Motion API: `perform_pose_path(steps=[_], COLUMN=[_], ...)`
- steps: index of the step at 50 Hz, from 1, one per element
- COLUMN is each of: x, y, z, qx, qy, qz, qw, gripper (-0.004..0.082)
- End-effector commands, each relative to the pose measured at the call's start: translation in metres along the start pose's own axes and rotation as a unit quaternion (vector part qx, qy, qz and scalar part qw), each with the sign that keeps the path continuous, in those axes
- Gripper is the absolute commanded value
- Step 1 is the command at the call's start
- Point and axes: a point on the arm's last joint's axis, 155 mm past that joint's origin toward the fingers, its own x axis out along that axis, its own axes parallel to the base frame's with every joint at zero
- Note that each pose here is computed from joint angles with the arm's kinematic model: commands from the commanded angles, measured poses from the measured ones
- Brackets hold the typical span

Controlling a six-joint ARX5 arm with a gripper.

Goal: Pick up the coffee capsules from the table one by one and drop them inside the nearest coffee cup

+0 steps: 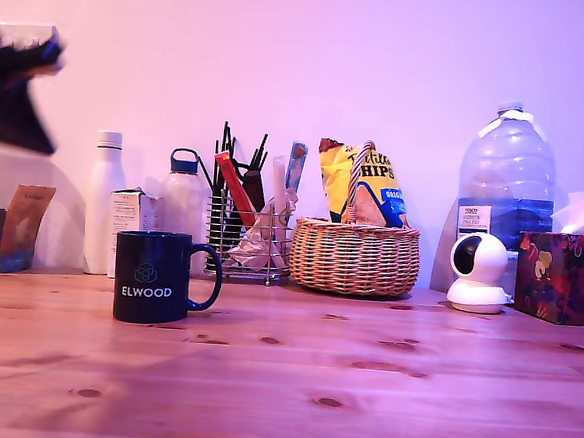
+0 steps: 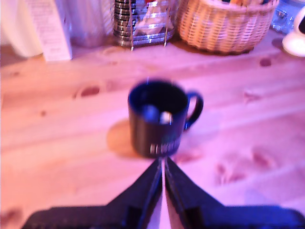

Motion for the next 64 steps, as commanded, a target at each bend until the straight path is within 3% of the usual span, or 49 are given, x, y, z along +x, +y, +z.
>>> perform_pose_path(steps=[1,12,24,33,64], x=[-0.006,-0.026,-0.046,-0.058,-0.102], y=[0.001,-0.001,-0.004,-0.006,-0.011], z=[-0.014,-0.046,-0.059,-0.056,-0.055], qx=[-0.003,-0.001,-0.019,-0.03,-0.026], qy=[-0.003,-0.016,-0.044,-0.056,-0.094], qz=[0.001,0.0,-0.002,-0.004,-0.004], qw=[1.0,0.9999,0.9988,0.998,0.9952], gripper=[-0.0024,-0.0024,-0.0024,-0.0024,-0.0024])
